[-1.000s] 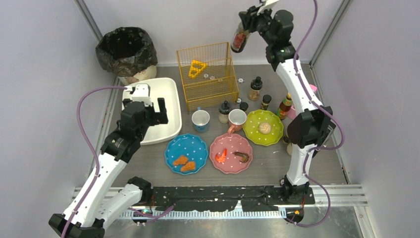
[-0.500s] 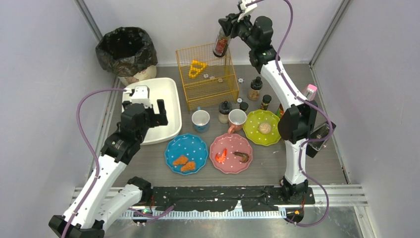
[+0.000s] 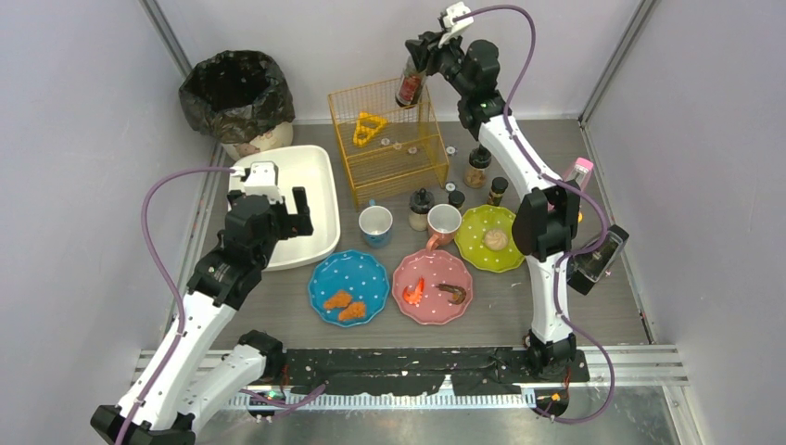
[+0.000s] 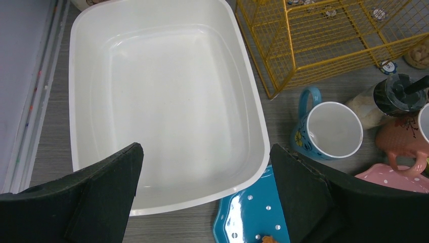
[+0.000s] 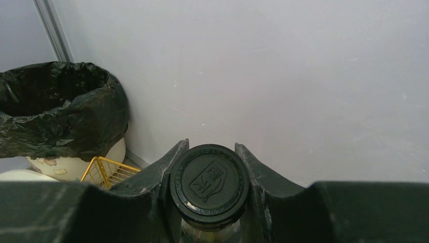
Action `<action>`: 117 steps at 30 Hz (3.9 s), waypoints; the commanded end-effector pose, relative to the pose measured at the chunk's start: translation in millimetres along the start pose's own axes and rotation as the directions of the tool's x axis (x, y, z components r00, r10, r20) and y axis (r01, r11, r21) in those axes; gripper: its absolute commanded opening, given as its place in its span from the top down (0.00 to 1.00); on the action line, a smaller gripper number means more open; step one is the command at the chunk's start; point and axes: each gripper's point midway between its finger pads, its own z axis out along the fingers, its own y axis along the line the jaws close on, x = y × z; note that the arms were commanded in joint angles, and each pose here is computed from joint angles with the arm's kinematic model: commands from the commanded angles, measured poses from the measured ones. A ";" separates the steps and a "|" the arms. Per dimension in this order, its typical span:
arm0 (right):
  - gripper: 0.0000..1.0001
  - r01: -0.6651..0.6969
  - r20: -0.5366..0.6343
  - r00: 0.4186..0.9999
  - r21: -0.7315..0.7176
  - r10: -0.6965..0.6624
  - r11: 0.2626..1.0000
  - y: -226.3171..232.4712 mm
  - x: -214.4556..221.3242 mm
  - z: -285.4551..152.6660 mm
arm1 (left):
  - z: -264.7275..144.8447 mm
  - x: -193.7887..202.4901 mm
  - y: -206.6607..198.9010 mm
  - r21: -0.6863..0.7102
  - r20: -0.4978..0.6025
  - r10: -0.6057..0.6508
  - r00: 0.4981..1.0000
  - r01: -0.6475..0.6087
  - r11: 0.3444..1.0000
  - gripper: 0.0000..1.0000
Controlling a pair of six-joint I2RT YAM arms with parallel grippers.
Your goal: Clear the kitchen counter
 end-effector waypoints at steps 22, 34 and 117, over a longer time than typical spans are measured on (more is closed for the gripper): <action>0.95 -0.002 -0.209 0.977 0.145 0.033 0.989 8.3 4.2 -30.9 | 1.0 -3.9 -1.0 -0.005 0.003 -0.011 1.000 0.011 1.000 0.00; 0.95 -0.008 -0.239 0.968 0.257 0.071 0.966 -4.8 -2.8 -33.8 | 1.6 -3.1 -1.7 -0.005 -0.012 -0.007 1.000 0.007 1.000 0.00; 0.01 -0.023 -0.104 0.993 0.274 0.054 0.961 -9.9 77.6 -6.1 | 3.0 27.3 -5.9 0.013 -0.077 -0.072 0.994 0.073 0.997 0.00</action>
